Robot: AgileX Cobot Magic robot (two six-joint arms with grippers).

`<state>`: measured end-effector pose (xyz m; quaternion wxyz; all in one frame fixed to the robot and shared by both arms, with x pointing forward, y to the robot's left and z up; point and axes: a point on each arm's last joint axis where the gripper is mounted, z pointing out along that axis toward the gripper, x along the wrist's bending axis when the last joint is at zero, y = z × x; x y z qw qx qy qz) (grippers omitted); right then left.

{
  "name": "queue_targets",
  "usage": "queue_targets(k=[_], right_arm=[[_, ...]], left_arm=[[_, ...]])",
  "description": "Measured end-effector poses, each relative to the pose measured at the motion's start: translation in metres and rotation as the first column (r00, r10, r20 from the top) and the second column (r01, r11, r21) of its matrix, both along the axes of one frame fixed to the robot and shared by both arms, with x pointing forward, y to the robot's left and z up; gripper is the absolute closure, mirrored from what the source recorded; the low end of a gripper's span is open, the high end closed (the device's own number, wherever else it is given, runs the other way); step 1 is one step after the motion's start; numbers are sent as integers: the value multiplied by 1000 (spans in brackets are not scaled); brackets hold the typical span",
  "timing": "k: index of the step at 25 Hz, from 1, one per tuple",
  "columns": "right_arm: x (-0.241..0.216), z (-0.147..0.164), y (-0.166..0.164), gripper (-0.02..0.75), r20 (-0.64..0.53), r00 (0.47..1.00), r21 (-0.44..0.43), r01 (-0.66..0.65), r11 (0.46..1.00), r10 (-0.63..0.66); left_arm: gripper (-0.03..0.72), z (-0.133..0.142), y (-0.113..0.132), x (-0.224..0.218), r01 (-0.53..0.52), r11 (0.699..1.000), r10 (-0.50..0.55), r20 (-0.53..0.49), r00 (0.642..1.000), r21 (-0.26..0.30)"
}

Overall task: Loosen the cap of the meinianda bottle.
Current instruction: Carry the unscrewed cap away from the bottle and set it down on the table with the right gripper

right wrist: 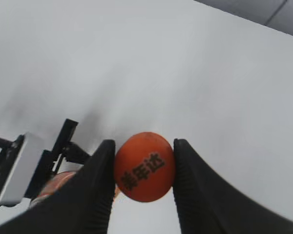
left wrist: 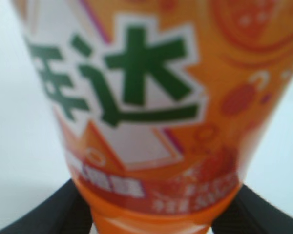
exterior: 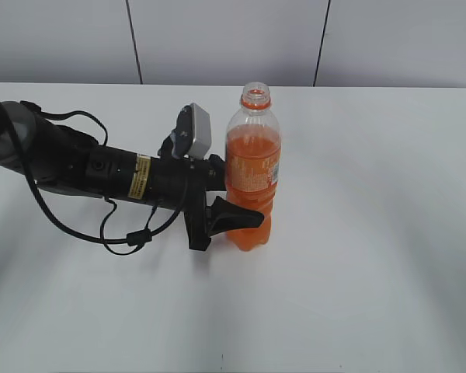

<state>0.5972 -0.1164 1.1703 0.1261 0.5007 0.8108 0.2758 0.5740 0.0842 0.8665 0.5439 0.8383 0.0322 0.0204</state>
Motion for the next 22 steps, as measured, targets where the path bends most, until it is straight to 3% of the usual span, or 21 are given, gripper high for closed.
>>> queue_targets(k=[12,17,22], right_arm=[[35,0,-96,466,-6,964,9,265,964,-264],[38,-11,-115,466,-38,950,-7,311,950,-311],[37,-43,-119,466,-129,942,-68,305,950,-311]], left_arm=[[280,0,0,0,0,1000,0,0,1000,0],[280,0,0,0,0,1000,0,0,1000,0],[280,0,0,0,0,1000,0,0,1000,0]])
